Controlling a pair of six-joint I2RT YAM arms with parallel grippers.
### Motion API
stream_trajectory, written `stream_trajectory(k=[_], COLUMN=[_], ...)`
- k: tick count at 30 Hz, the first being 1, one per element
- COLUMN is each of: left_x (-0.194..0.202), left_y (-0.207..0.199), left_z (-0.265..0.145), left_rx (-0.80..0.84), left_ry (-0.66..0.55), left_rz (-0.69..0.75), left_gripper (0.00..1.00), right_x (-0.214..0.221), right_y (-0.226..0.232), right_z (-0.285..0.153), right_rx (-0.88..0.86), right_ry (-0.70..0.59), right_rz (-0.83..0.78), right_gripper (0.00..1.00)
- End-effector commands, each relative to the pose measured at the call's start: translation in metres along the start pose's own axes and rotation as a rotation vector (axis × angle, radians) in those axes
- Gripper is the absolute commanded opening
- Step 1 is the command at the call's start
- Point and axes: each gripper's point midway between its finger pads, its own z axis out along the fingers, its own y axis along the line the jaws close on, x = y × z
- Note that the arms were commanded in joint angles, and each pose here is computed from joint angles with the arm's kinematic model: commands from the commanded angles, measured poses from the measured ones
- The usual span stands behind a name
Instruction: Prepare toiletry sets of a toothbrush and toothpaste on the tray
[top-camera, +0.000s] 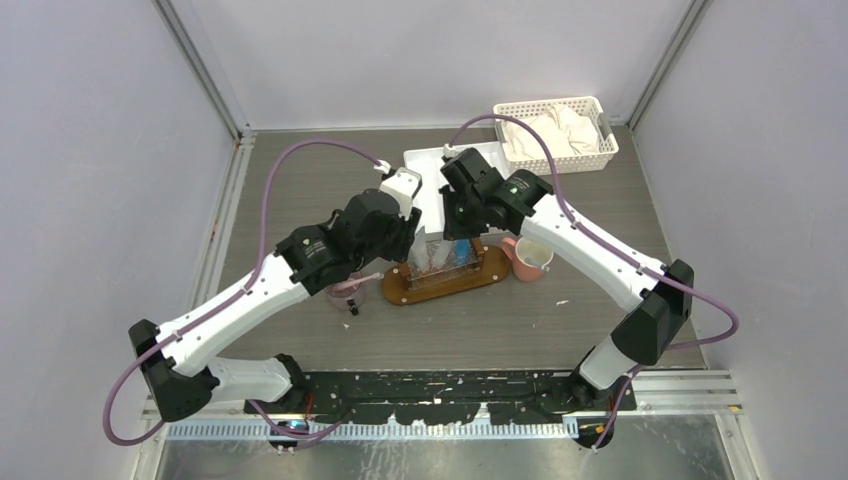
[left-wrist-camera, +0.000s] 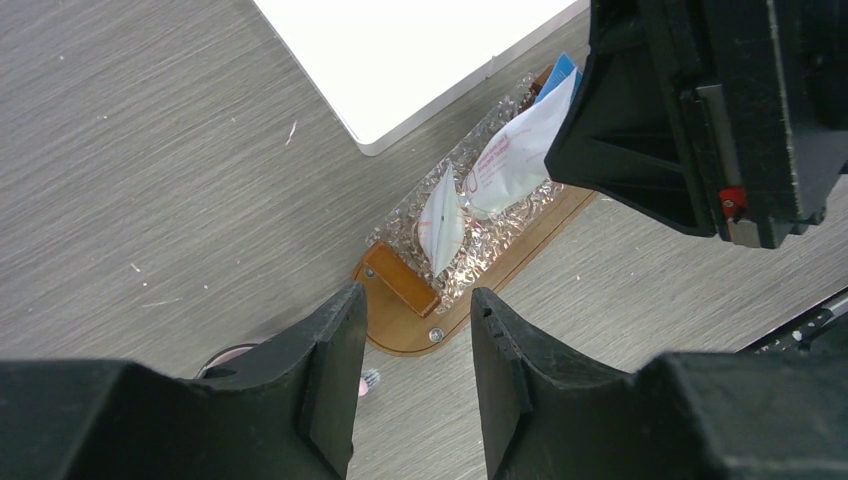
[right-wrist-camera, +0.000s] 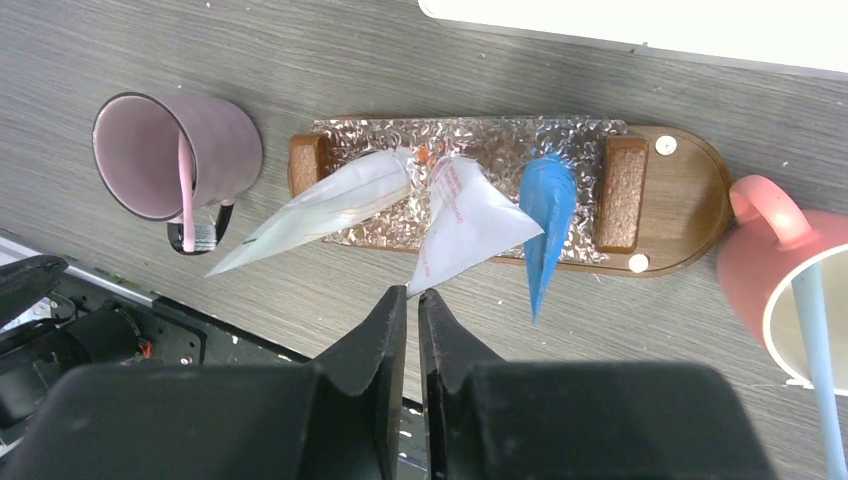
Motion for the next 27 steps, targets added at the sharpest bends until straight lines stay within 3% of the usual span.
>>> stream_trajectory(k=[1,19,23,27], left_x=[-0.007,-0.006,-0.006,-0.007], left_y=[0.006,0.010,0.011,0.011], left_z=[-0.008,-0.012,-0.013,-0.014], left_rx=[-0.012,-0.025,-0.026,-0.026], left_ry=[-0.039,-0.044,-0.047,-0.048], left_rz=[-0.016,-0.014,-0.015,-0.016], left_gripper=[0.44,0.43,0.43,0.43], right_x=[-0.012,-0.003,-0.015,-0.025], right_y=[0.015,0.041,0.033,0.019], right_z=[-0.003,-0.002,-0.017,-0.031], right_rx=[-0.034,-0.080,-0.051,0.022], right_ry=[-0.032,-0.006,-0.078,-0.112], right_rz=[-0.004,-0.062,-0.061,-0.083], right_gripper=[0.15,0.14,0.35,0.45])
